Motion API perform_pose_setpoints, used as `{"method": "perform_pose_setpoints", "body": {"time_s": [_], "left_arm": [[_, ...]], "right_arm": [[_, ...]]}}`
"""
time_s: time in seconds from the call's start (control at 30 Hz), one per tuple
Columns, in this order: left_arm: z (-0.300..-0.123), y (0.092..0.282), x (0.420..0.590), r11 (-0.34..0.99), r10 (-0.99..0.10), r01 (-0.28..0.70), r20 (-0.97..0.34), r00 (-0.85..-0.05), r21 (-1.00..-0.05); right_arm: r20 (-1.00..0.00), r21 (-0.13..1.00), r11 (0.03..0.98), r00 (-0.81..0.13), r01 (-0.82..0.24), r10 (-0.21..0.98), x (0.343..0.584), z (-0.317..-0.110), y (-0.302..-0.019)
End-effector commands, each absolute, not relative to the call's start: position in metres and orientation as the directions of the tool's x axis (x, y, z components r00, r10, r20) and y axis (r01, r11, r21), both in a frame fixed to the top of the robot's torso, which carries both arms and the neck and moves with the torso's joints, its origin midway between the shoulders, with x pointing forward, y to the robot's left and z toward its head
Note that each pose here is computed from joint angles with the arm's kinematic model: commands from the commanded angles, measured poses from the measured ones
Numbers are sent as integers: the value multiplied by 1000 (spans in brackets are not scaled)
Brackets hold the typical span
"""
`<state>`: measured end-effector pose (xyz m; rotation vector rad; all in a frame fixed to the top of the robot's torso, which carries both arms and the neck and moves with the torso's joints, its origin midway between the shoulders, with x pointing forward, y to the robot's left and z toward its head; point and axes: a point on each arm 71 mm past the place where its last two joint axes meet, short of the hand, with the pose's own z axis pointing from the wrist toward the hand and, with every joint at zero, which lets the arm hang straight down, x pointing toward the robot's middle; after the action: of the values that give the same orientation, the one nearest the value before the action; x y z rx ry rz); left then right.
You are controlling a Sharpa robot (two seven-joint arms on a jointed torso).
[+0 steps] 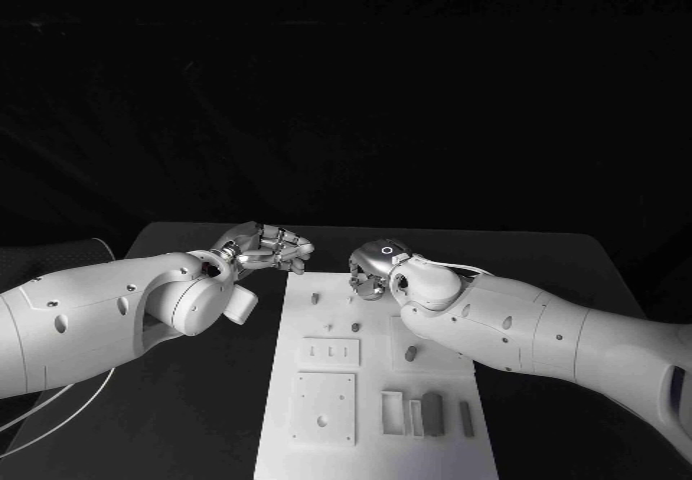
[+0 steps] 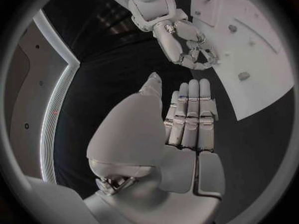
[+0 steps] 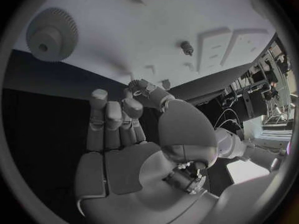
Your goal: Assemble the parts on the task board
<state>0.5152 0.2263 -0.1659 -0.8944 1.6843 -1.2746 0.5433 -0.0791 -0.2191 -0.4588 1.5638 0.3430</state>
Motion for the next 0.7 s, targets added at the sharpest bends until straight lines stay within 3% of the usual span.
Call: {"method": "perform_pose_setpoints", "body": {"time_s": [0.03, 0.7], "left_arm": [[-164, 224, 515, 231, -885, -50, -188, -426, -972], [-165, 223, 516, 232, -884, -52, -188, -427, -971]], "right_arm": [[-995, -72, 868, -20, -492, -95, 541, -221, -77], [-995, -78, 873, -16, -481, -98, 541, -220, -76]]}}
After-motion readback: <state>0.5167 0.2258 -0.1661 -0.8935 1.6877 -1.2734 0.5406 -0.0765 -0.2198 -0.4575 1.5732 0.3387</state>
